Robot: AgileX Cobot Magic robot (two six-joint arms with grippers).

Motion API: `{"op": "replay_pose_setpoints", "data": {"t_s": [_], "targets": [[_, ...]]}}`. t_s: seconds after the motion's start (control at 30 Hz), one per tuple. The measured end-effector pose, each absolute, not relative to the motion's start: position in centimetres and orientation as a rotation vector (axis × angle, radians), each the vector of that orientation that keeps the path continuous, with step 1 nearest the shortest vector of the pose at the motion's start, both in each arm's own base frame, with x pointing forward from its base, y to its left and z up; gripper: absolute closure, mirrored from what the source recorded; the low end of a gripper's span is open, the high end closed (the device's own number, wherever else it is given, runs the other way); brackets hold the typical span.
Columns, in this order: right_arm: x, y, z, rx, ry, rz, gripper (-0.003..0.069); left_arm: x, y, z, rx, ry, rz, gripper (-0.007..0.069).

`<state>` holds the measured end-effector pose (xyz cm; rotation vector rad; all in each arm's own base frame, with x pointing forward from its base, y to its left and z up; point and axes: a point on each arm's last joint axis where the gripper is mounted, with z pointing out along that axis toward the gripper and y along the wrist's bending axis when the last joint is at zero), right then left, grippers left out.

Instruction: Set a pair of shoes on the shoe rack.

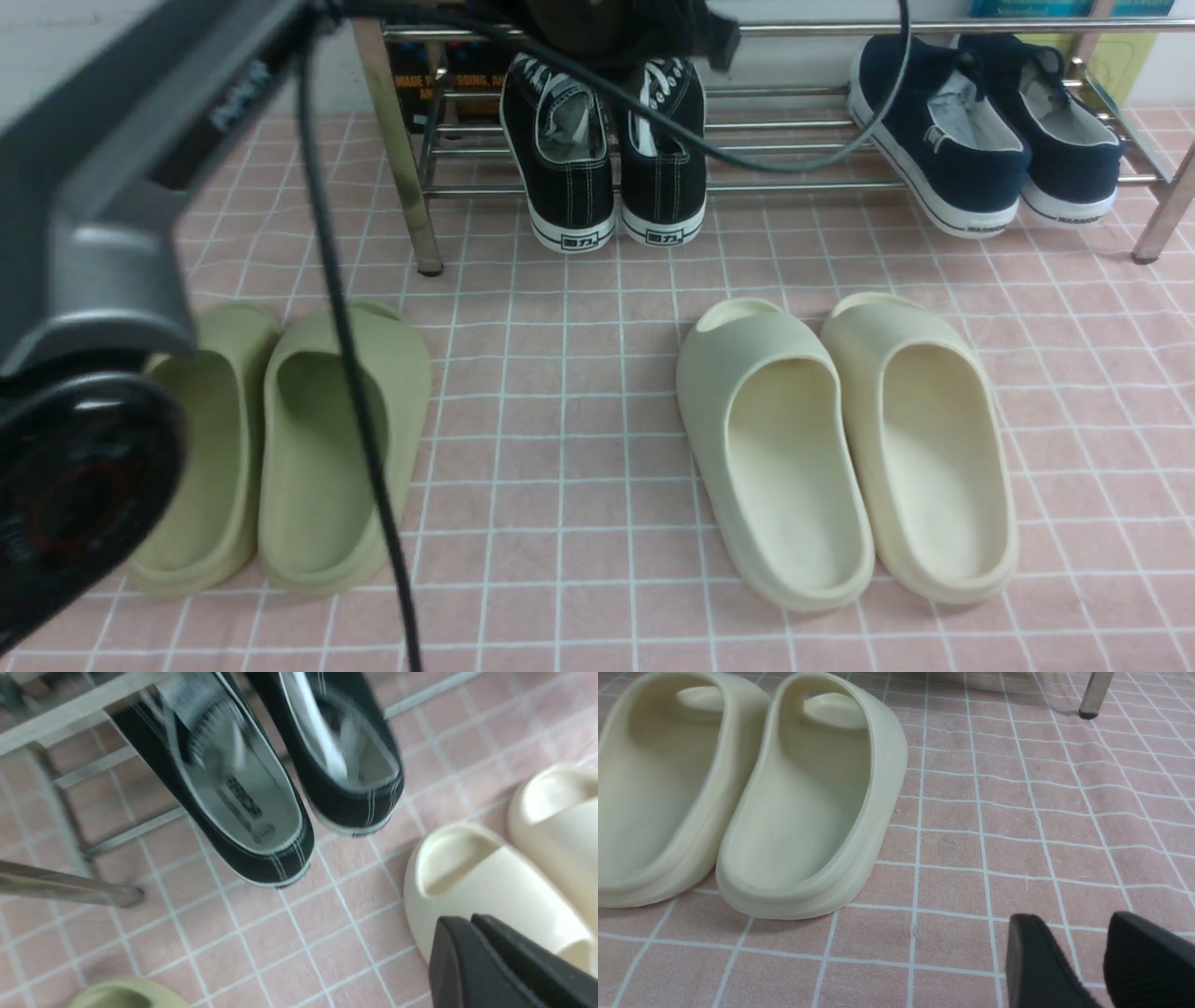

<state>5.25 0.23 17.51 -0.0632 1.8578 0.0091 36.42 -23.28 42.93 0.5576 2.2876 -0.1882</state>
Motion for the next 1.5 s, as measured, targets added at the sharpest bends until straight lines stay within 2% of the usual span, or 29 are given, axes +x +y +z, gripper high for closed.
{"op": "replay_pose_setpoints", "data": {"t_s": [0.03, 0.07, 0.17, 0.27, 0.37, 0.5, 0.8, 0.93, 1.07, 1.1, 1.27, 1.5], "targets": [[5.3, 0.2, 17.5, -0.063, 1.858, 0.009, 0.0419, 35.4, -22.6, 44.5, 0.546, 2.253, -0.196, 0.0584], [5.3, 0.2, 17.5, -0.063, 1.858, 0.009, 0.0419, 35.2, -22.4, 44.8, 0.544, 2.247, -0.197, 0.0584], [5.3, 0.2, 17.5, -0.063, 1.858, 0.009, 0.0419, 31.4, -19.8, 49.4, 0.516, 2.15, -0.225, 0.0582], [5.3, 0.2, 17.5, -0.063, 1.858, 0.009, 0.0419, 27.8, -17.4, 51.5, 0.517, 2.116, -0.23, 0.0578], [5.3, 0.2, 17.5, -0.063, 1.858, 0.009, 0.0419, 24.5, -15.0, 52.0, 0.515, 2.116, -0.214, 0.0573], [5.3, 0.2, 17.5, -0.063, 1.858, 0.009, 0.0419, 21.6, -12.8, 50.4, 0.507, 2.175, -0.173, 0.0573], [5.3, 0.2, 17.5, -0.063, 1.858, 0.009, 0.0419, 13.4, -6.7, 41.1, 0.315, 2.145, -0.21, 0.0571], [5.3, 0.2, 17.5, -0.064, 1.858, 0.008, 0.0419, 11.3, -5.3, 37.8, 0.313, 2.107, -0.226, 0.0571], [5.3, 0.2, 17.5, -0.064, 1.858, 0.008, 0.0419, 9.4, -4.3, 36.3, 0.314, 1.978, -0.297, 0.0575], [5.3, 0.2, 17.5, -0.064, 1.858, 0.008, 0.0419, 8.2, -3.6, 36.2, 0.308, 1.868, -0.346, 0.0584], [5.3, 0.2, 17.5, -0.064, 1.858, 0.008, 0.0419, 5.2, -2.1, 35.3, 0.297, 1.626, -0.441, 0.0606], [5.3, 0.2, 17.5, -0.064, 1.858, 0.008, 0.0419, 3.3, -0.8, 32.6, 0.325, 1.447, -0.389, 0.0606]]}}
